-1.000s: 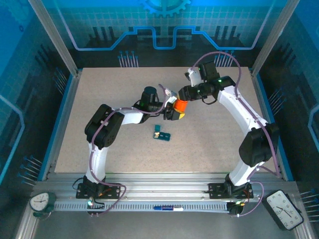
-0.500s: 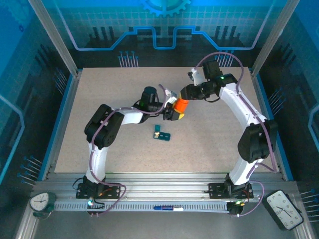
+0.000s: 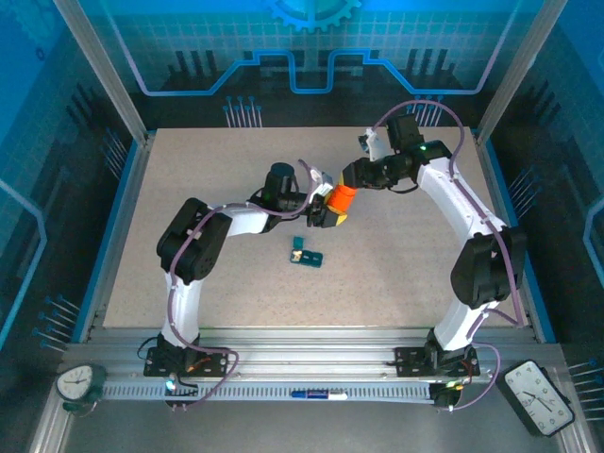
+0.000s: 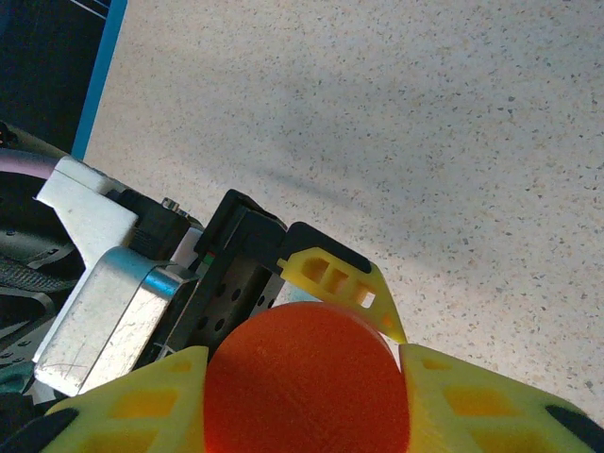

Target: Sort the pills into containers

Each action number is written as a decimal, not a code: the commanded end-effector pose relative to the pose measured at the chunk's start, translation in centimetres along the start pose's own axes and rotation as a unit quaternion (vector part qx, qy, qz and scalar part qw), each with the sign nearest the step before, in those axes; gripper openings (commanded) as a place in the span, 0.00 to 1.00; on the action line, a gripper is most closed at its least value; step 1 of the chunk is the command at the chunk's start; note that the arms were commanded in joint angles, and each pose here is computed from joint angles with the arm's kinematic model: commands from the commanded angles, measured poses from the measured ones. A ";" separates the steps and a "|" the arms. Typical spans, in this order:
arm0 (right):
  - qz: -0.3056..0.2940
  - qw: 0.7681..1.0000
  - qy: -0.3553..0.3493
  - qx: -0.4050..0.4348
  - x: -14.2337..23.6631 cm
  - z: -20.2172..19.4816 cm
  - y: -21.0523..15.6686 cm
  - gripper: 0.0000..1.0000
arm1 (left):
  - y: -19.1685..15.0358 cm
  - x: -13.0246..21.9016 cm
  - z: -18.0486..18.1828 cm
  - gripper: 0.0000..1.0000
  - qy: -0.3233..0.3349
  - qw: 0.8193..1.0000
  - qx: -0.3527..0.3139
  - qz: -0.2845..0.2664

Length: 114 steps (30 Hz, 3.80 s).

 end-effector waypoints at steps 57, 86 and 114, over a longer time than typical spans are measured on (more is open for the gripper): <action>-0.128 0.956 0.105 0.241 7.6 5.5 1.7 0.86 | 8.7 0.9 -0.9 0.00 -0.092 0.991 -0.057 -0.077; -0.073 0.975 0.075 0.195 4.2 4.2 -0.2 0.38 | 9.1 0.9 -0.8 0.00 -0.075 0.992 -0.066 -0.080; -0.222 0.961 0.095 0.133 11.2 6.1 -0.2 0.87 | 8.1 1.0 0.1 0.00 -0.029 0.993 -0.086 -0.070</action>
Point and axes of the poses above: each hand's point on the last joint's axis, 136 mm out from that joint toward the fingers, its own x axis back along the fingers, its own z axis along the line the jaws close on, y = z × x, the point moved 3 cm from there along x, back along the fingers, and after that the axes turned 15 degrees about -x, right-handed, at the moved point
